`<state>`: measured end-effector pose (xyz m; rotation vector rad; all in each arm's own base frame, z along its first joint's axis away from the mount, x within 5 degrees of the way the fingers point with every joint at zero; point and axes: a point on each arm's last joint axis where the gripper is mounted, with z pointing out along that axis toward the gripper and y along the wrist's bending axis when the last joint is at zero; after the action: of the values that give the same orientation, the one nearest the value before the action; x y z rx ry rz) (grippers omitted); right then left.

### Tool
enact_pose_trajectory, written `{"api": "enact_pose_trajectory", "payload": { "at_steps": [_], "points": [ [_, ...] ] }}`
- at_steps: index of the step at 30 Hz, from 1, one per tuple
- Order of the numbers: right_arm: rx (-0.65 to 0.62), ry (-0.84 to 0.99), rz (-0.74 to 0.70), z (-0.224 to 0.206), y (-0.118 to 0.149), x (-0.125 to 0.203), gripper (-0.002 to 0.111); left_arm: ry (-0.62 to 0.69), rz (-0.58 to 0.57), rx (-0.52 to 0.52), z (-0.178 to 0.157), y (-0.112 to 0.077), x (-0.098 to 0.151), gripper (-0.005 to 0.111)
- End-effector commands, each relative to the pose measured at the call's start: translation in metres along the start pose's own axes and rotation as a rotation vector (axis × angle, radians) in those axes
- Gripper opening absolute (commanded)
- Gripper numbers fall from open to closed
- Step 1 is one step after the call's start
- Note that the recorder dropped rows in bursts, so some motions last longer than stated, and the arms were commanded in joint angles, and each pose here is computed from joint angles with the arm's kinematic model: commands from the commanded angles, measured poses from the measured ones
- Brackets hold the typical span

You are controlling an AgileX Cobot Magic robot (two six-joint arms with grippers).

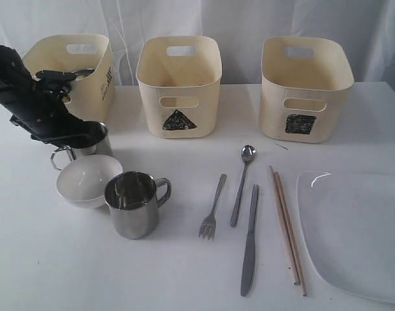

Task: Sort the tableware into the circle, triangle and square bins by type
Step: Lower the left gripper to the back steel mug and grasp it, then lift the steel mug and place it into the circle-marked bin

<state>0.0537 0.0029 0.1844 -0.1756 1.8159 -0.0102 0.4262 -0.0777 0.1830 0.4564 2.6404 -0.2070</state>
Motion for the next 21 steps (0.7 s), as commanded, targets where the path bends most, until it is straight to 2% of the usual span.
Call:
{"api": "enact_pose_trajectory", "payload": {
  "at_steps": [1, 3, 8, 12, 14, 15, 16, 18, 19, 21],
  "points": [
    [0.005, 0.000, 0.003, 0.000, 0.000, 0.002, 0.000, 0.020, -0.009, 0.015, 0.003, -0.002, 0.003, 0.017],
    [0.005, 0.000, 0.003, 0.000, 0.000, 0.002, 0.000, 0.013, -0.002, 0.013, -0.001, -0.003, 0.000, 0.000],
    [0.005, 0.000, 0.003, 0.000, 0.000, 0.002, 0.000, -0.003, 0.044, 0.007, -0.045, -0.007, -0.011, 0.000],
    [0.005, 0.000, 0.003, 0.000, 0.000, 0.002, 0.000, -0.126, 0.116, -0.059, -0.106, -0.012, -0.020, 0.000],
    [0.005, 0.000, 0.003, 0.000, 0.000, 0.002, 0.000, -0.294, 0.168, -0.125, -0.150, -0.015, -0.030, 0.000],
    [0.005, 0.000, 0.003, 0.000, 0.000, 0.002, 0.000, -0.358, 0.185, -0.162, -0.157, -0.014, -0.034, 0.000],
    [0.005, 0.000, 0.003, 0.000, 0.000, 0.002, 0.000, -0.504, 0.209, -0.254, -0.171, -0.007, -0.047, 0.000],
    [0.005, 0.000, 0.003, 0.000, 0.000, 0.002, 0.000, -0.677, 0.210, -0.328, -0.182, 0.003, -0.065, 0.000],
    [0.005, 0.000, 0.003, 0.000, 0.000, 0.002, 0.000, -0.722, 0.208, -0.345, -0.182, 0.007, -0.071, 0.000],
    [0.005, 0.000, 0.003, 0.000, 0.000, 0.002, 0.000, -0.817, 0.226, -0.419, -0.174, 0.029, -0.089, 0.000]
  ]
}}
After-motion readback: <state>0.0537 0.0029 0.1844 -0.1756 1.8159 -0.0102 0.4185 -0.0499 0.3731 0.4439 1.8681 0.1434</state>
